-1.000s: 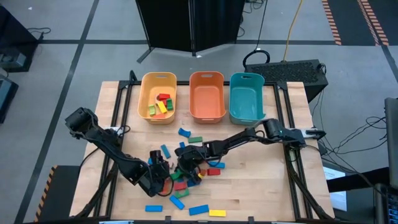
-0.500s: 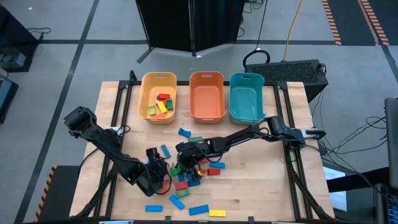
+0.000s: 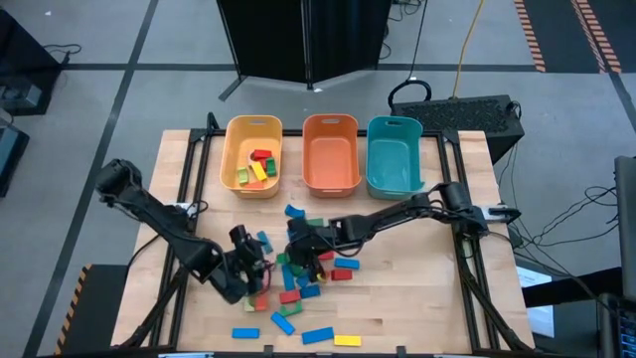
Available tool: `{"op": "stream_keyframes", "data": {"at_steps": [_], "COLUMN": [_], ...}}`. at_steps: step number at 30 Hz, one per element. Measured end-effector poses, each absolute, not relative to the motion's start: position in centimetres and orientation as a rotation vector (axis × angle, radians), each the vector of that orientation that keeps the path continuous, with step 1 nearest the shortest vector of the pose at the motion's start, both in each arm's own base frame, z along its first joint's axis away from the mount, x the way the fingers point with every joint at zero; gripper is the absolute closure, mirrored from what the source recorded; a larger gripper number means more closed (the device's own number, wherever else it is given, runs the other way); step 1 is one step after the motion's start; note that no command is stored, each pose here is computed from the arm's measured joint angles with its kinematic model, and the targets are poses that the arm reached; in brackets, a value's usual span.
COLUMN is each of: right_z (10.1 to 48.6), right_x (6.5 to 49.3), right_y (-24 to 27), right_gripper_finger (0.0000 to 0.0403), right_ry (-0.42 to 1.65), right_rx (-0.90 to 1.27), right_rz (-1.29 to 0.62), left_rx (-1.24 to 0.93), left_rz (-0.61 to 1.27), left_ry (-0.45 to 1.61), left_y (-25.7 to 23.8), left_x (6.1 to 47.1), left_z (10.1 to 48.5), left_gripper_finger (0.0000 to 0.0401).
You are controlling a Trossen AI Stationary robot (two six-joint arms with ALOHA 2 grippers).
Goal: Sort blocks by size
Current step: Put the green block into the yellow bin
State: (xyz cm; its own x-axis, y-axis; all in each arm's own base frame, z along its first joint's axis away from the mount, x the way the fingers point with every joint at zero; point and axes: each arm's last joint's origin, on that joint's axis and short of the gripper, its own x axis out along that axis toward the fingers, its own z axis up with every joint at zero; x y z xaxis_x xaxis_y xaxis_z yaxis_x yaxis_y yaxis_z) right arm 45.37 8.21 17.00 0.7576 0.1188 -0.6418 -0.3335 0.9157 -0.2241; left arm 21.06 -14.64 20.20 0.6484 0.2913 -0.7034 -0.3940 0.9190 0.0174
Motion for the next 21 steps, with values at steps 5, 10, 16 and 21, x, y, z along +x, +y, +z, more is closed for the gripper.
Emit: {"op": "stream_keyframes", "data": {"at_steps": [5, 10, 16, 21], "right_z": [18.6, 19.3, 19.7, 20.0], "right_x": [44.5, 43.6, 41.5, 38.4], "right_y": [8.8, 9.2, 8.8, 8.4], "right_gripper_finger": [0.0273, 0.0273, 0.0273, 0.0273], "right_ry": [0.692, 0.726, 0.618, 0.374], "right_rx": [-0.433, -0.516, -0.576, -0.580], "right_rz": [0.144, 0.030, -0.091, -0.121], "left_rx": [-0.297, -0.389, -0.558, -0.606], "left_rz": [0.452, 0.454, 0.395, 0.224], "left_ry": [0.769, 0.765, 0.725, 0.668], "left_y": [-13.0, -11.5, -9.9, -8.7], "left_x": [21.8, 22.4, 23.2, 24.5], "left_z": [20.8, 21.7, 23.4, 24.9], "left_gripper_finger": [0.0107, 0.0107, 0.0107, 0.0107]}}
